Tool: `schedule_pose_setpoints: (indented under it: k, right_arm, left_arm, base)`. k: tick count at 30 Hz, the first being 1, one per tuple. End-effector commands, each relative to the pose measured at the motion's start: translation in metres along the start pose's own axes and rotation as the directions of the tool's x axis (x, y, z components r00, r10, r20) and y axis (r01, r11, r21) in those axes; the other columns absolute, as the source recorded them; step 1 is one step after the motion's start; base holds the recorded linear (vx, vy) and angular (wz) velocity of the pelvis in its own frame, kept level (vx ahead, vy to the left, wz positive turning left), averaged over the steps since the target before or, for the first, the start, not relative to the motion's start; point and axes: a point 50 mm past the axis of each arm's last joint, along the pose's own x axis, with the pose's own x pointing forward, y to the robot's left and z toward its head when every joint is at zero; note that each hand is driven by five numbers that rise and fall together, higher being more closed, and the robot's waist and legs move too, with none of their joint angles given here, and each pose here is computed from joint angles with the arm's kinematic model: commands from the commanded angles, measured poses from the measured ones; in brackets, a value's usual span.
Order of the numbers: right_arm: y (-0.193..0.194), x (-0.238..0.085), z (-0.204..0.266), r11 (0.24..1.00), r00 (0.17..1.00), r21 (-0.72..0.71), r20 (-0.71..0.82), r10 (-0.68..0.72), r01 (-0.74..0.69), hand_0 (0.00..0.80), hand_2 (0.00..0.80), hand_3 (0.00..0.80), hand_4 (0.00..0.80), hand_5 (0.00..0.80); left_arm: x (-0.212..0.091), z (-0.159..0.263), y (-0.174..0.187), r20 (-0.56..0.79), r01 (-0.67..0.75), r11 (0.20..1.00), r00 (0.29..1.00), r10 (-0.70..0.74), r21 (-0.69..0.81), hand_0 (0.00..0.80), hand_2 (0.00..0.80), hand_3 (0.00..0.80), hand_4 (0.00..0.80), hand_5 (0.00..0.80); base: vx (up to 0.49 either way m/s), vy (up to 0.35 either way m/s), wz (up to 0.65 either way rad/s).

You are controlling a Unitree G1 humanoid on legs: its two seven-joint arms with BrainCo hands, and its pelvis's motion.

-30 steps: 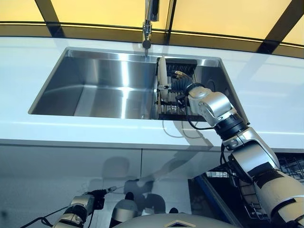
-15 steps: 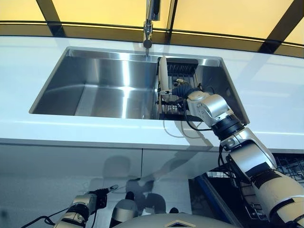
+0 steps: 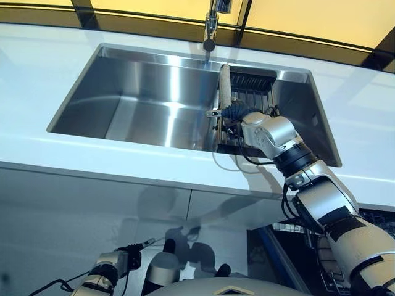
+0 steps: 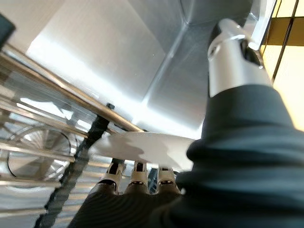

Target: Take plates into dishwasher

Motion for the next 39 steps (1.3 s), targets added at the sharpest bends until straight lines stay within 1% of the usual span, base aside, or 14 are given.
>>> schedule_pose_setpoints:
  k: [1,5,9,15,16,17,18,19,20,22,26,39]
  right_arm:
    - [-0.024,-0.009,0.046,0.999,0.988,-0.012,0.145,-0.043,0.045,0.0,0.0,0.0,0.0,0.0]
    - [-0.028,-0.007,0.041,1.0,0.993,0.013,0.117,-0.024,0.023,0.0,0.0,0.0,0.0,0.0]
    - [-0.033,-0.004,0.04,0.999,0.994,0.036,0.104,-0.037,0.034,0.0,0.0,0.0,0.0,0.0]
    - [-0.05,-0.003,0.04,0.995,0.992,0.012,0.077,-0.098,0.097,0.0,0.0,0.0,0.0,0.0]
    - [-0.054,-0.003,0.04,0.994,0.991,-0.002,0.075,-0.111,0.112,0.22,0.22,0.22,0.22,0.22]
    - [-0.055,-0.003,0.04,0.993,0.991,-0.006,0.075,-0.115,0.116,0.323,0.323,0.323,0.323,0.323]
    - [-0.059,-0.004,0.041,0.991,0.988,-0.023,0.074,-0.132,0.134,0.612,0.612,0.612,0.612,0.612]
    - [-0.065,-0.005,0.042,0.986,0.985,-0.055,0.078,-0.154,0.159,0.756,0.756,0.756,0.756,0.756]
    - [-0.07,-0.006,0.043,0.977,0.98,-0.1,0.084,-0.179,0.187,0.8,0.8,0.8,0.8,0.8]
    - [-0.082,-0.009,0.047,0.957,0.972,-0.178,0.087,-0.217,0.23,0.8,0.8,0.8,0.8,0.8]
    - [-0.095,-0.014,0.057,0.928,0.964,-0.264,0.107,-0.243,0.264,0.8,0.8,0.8,0.8,0.8]
    - [-0.122,-0.022,0.063,0.883,0.935,-0.309,0.121,-0.332,0.354,0.8,0.8,0.8,0.8,0.8]
  left_arm:
    - [-0.002,0.02,-0.003,0.03,-0.016,0.995,0.999,0.014,0.097,0.0,0.0,0.0,0.0,0.0]
    - [-0.001,0.014,-0.003,-0.001,-0.016,0.997,1.0,0.017,0.076,0.0,0.0,0.0,0.0,0.0]
    - [-0.001,0.011,-0.001,-0.02,-0.014,0.998,1.0,0.016,0.065,0.0,0.0,0.0,0.0,0.0]
    - [-0.001,0.008,0.001,-0.037,-0.013,0.999,0.999,0.015,0.051,0.0,0.0,0.0,0.0,0.0]
    - [-0.001,0.008,0.001,-0.036,-0.013,0.999,0.999,0.015,0.049,0.0,0.0,0.0,0.0,0.0]
    - [-0.001,0.008,0.001,-0.035,-0.012,0.999,0.999,0.014,0.049,0.0,0.0,0.0,0.0,0.0]
    - [-0.001,0.01,0.001,-0.03,-0.013,0.999,0.999,0.014,0.05,0.0,0.0,0.0,0.0,0.0]
    - [-0.001,0.011,0.001,-0.026,-0.013,0.999,1.0,0.014,0.052,0.0,0.0,0.0,0.0,0.0]
    - [-0.001,0.011,0.001,-0.022,-0.014,0.998,1.0,0.015,0.055,0.0,0.0,0.0,0.0,0.0]
    - [-0.001,0.011,0.002,-0.015,-0.016,0.998,1.0,0.017,0.066,0.0,0.0,0.0,0.0,0.0]
    - [-0.001,0.009,0.005,-0.018,-0.017,0.997,1.0,0.018,0.07,0.0,0.0,0.0,0.0,0.0]
    - [-0.002,0.007,0.013,-0.028,-0.019,0.995,0.999,0.021,0.097,0.0,0.0,0.0,0.0,0.0]
  base:
    - [0.063,0.018,0.0]
    - [0.079,0.039,0.0]
    - [0.067,0.037,0.0]
    - [0.038,0.029,0.02]
    - [0.006,0.016,0.07]
    - [-0.014,0.002,0.08]
    - [-0.025,-0.013,0.08]
    - [-0.03,-0.022,0.1]
    - [-0.024,-0.022,0.16]
    - [-0.017,-0.022,0.11]
    - [0.0,0.0,0.0]
    - [-0.005,-0.002,0.0]
